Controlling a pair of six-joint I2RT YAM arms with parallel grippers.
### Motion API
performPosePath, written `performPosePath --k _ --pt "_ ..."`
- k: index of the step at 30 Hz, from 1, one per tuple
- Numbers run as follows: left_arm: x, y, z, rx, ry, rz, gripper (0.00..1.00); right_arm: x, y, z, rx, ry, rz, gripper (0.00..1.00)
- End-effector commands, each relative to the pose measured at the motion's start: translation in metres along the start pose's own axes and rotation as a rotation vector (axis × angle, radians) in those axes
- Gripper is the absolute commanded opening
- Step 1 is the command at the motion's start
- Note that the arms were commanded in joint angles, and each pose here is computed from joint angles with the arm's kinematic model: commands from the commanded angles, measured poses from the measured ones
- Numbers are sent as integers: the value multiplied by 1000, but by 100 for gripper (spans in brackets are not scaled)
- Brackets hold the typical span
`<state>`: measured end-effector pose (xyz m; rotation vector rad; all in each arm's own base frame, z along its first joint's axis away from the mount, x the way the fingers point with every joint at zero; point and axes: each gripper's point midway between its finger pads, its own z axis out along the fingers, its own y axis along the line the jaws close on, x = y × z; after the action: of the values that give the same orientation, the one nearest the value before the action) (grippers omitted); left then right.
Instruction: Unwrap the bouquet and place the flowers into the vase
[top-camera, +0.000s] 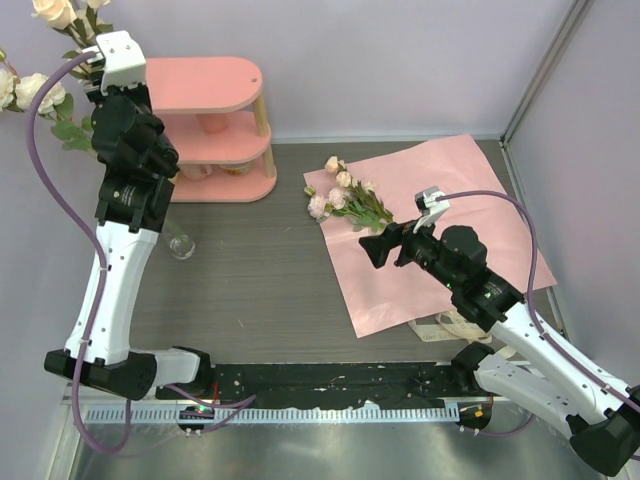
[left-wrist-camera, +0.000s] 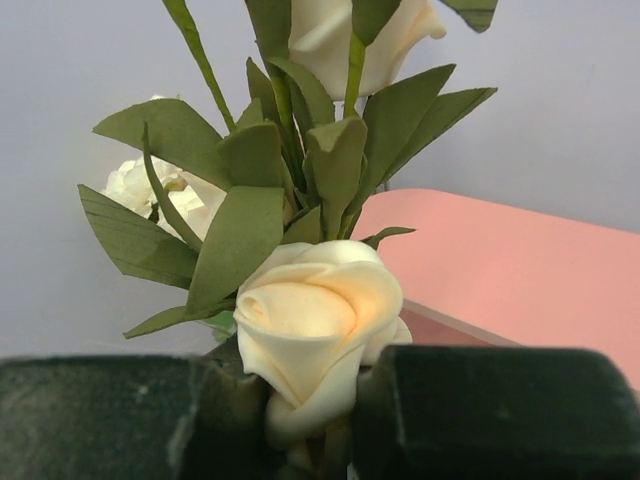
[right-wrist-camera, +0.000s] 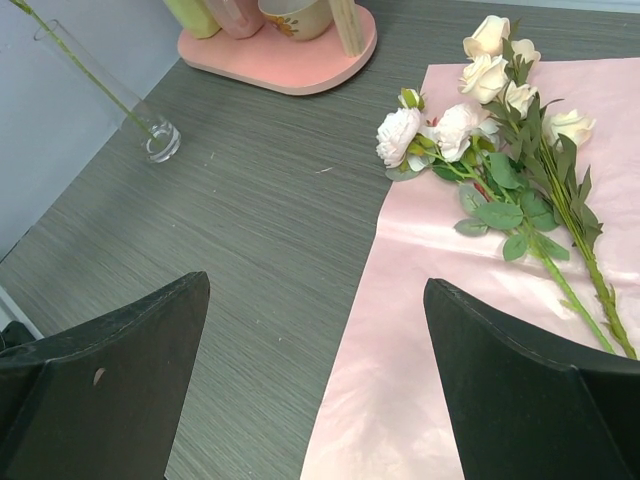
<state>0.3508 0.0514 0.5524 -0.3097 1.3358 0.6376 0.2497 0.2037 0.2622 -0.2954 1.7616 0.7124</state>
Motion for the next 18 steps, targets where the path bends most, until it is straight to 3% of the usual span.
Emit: performPosePath --k 1,18 --pt "-4 19 5 -37 -40 -81 0 -29 6 -4 -9 -81 -16 94" --pt "37 16 15 -33 28 -104 0 -24 5 -1 -5 -66 -18 95"
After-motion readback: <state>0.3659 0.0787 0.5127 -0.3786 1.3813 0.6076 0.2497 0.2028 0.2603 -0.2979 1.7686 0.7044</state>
